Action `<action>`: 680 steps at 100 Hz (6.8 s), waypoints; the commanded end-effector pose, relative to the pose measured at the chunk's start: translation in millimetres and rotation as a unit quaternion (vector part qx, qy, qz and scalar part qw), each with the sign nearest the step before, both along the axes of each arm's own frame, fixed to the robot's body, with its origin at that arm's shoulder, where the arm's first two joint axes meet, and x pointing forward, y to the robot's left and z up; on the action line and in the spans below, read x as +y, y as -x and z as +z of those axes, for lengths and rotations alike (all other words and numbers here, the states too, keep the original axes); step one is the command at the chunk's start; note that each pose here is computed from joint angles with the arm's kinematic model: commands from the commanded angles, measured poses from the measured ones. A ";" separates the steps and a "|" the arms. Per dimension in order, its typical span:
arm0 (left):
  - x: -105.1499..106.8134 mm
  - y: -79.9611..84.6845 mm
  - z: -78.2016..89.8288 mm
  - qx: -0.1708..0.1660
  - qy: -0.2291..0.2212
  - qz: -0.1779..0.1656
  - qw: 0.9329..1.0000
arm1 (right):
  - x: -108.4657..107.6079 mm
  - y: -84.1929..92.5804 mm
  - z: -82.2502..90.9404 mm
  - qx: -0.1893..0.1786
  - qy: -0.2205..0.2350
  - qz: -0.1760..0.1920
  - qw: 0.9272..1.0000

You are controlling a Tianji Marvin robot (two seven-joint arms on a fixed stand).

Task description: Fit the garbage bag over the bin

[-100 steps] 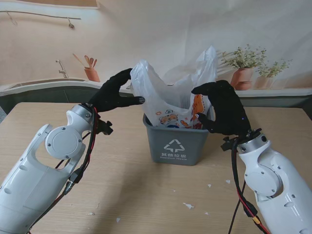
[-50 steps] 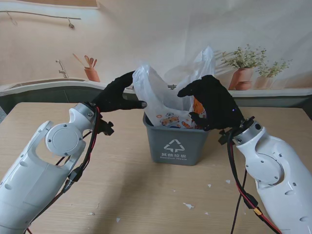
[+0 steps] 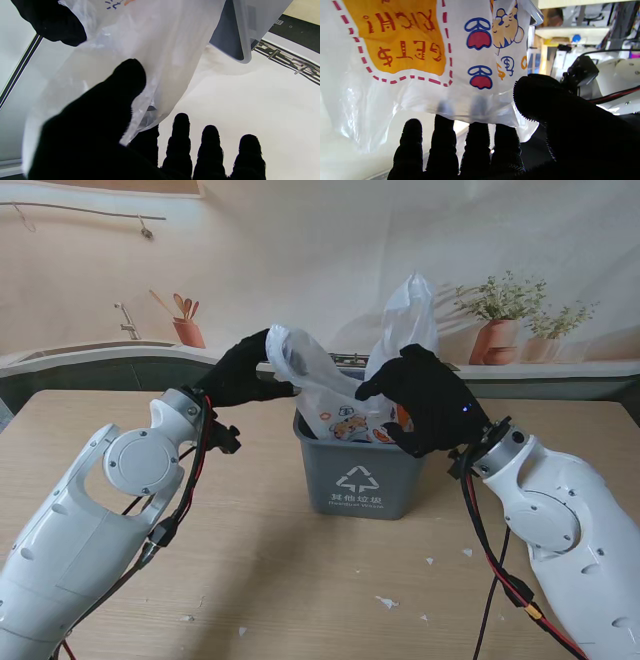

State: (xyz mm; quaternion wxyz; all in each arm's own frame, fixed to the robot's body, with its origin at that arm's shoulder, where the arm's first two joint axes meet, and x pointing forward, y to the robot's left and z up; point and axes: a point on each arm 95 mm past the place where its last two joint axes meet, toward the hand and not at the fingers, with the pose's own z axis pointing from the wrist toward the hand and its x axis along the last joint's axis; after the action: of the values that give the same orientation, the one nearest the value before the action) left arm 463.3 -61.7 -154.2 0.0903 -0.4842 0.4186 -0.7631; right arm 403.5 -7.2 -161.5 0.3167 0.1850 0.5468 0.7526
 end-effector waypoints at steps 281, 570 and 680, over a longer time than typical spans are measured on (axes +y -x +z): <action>32.6 19.4 -71.4 -0.044 -0.010 0.068 0.997 | -60.8 49.8 -77.5 -0.007 0.006 -0.054 0.998; 41.1 17.8 -105.1 -0.028 -0.013 0.105 0.994 | -86.8 70.5 -56.9 0.079 -0.246 -0.003 0.966; 39.3 14.7 -106.6 -0.028 -0.024 0.095 0.995 | -49.6 59.2 -5.0 -0.052 -0.188 0.013 0.981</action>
State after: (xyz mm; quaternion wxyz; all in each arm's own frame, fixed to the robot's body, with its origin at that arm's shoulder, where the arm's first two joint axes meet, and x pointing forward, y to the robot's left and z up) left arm 449.0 -20.4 -261.5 0.1913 -0.4988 0.3798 -0.7552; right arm 341.7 -62.6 -161.3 0.2967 0.1894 0.3634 0.8626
